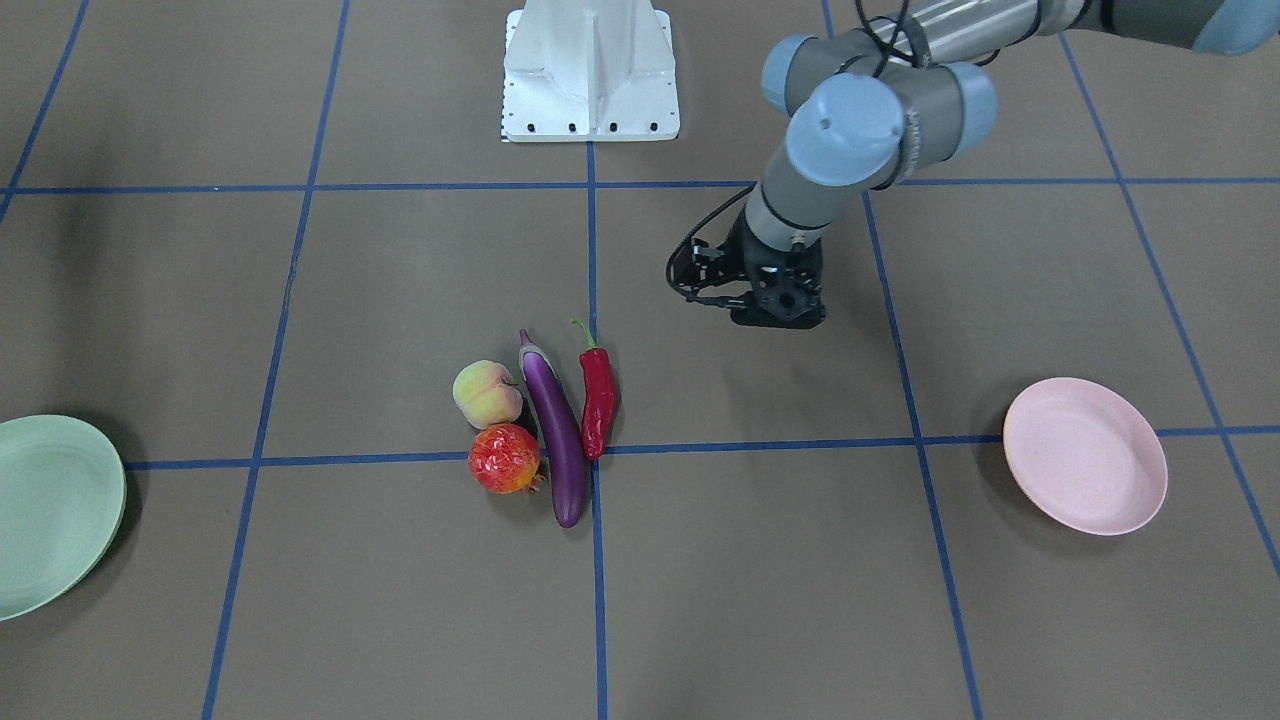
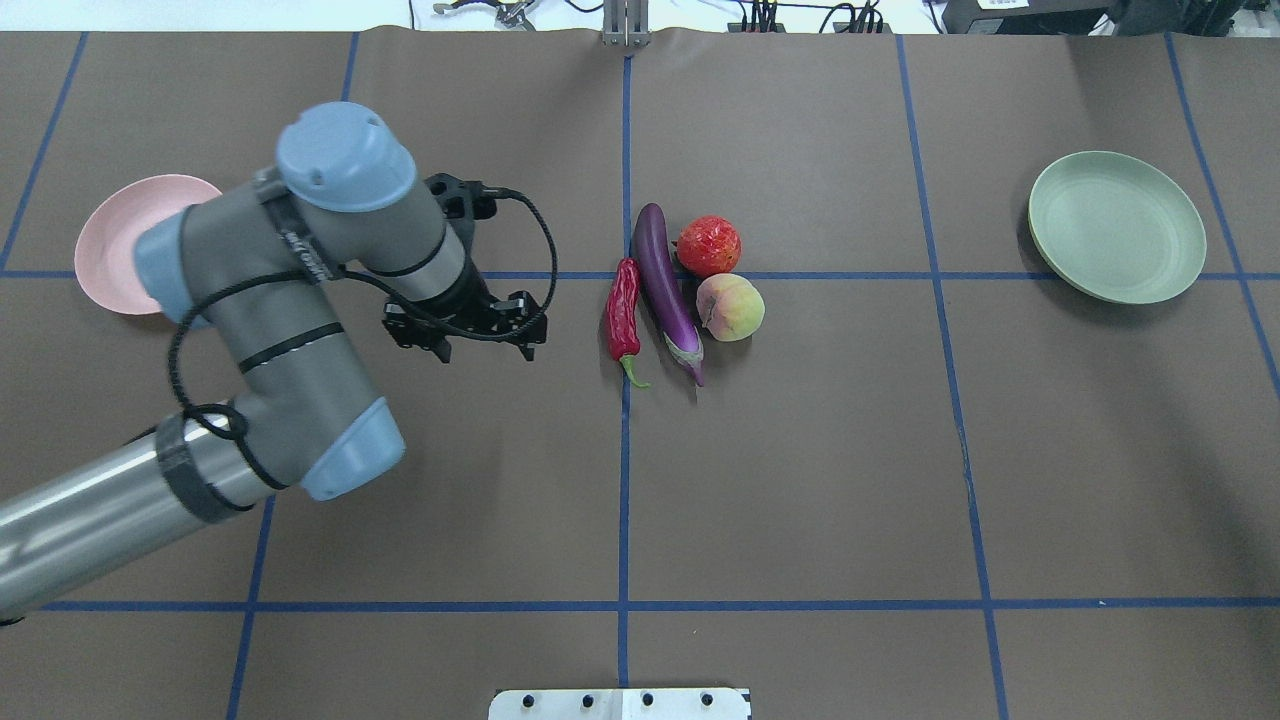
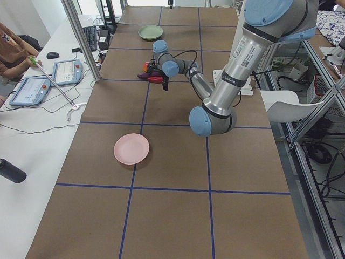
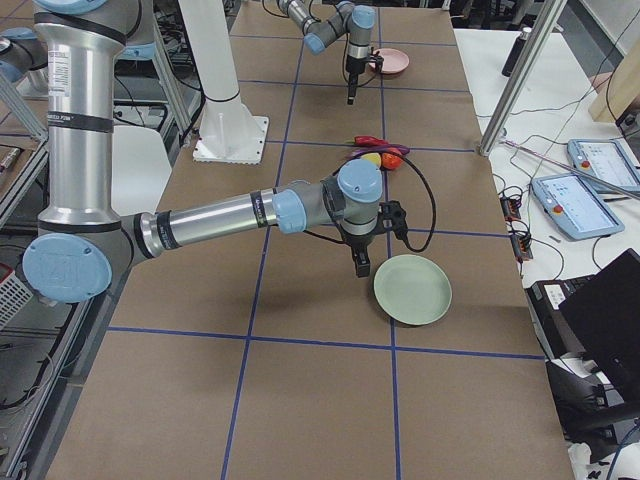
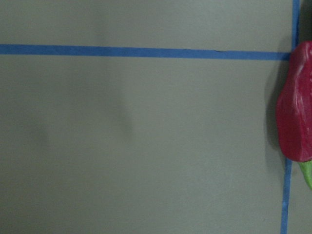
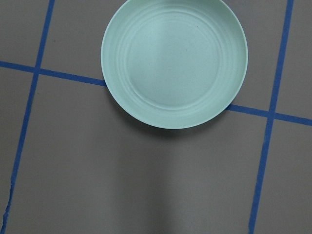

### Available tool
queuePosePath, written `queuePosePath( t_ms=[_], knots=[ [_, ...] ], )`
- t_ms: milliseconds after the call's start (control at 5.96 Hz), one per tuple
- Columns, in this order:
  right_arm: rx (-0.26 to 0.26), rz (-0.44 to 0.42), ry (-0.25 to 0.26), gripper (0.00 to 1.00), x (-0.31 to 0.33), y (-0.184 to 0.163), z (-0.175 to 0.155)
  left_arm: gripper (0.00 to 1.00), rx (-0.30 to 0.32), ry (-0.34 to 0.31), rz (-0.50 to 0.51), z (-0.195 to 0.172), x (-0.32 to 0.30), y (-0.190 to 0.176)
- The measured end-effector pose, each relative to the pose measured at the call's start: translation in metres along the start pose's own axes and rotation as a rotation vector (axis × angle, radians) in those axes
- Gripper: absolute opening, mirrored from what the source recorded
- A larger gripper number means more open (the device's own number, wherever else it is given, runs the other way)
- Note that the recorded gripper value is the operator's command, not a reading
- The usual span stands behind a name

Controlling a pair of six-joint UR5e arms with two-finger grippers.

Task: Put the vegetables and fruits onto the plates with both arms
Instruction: 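Grasp the red chili pepper with the left gripper while the right arm approaches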

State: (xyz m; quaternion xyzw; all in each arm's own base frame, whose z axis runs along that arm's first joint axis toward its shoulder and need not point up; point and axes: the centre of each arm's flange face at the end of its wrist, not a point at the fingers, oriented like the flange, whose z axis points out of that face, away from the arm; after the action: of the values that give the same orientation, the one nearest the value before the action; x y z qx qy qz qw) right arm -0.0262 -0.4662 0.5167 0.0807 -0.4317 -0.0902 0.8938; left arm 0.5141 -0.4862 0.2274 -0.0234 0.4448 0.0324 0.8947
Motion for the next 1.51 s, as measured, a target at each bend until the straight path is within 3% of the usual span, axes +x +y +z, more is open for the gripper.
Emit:
queuePosePath(
  t_ms=[168,503,1174,1342,1509],
  knots=[
    [-0.007,0.019,-0.043,1.00,-0.015,-0.006,0.006,0.95,-0.008,-0.019,0.006,0.017,0.043,-0.015],
    [-0.029,0.101,-0.079,1.00,-0.057,-0.030,0.019,0.95,-0.004,-0.030,0.014,0.031,0.077,-0.032],
    [-0.075,0.126,-0.091,1.00,-0.090,-0.040,0.043,0.90,0.005,-0.032,0.021,0.059,0.097,-0.050],
    [-0.083,0.125,-0.091,1.00,-0.092,-0.040,0.047,0.80,0.003,-0.033,0.023,0.067,0.098,-0.052],
    [-0.089,0.129,-0.093,1.00,-0.097,-0.041,0.050,0.34,0.000,-0.032,0.026,0.074,0.098,-0.052]
  ],
)
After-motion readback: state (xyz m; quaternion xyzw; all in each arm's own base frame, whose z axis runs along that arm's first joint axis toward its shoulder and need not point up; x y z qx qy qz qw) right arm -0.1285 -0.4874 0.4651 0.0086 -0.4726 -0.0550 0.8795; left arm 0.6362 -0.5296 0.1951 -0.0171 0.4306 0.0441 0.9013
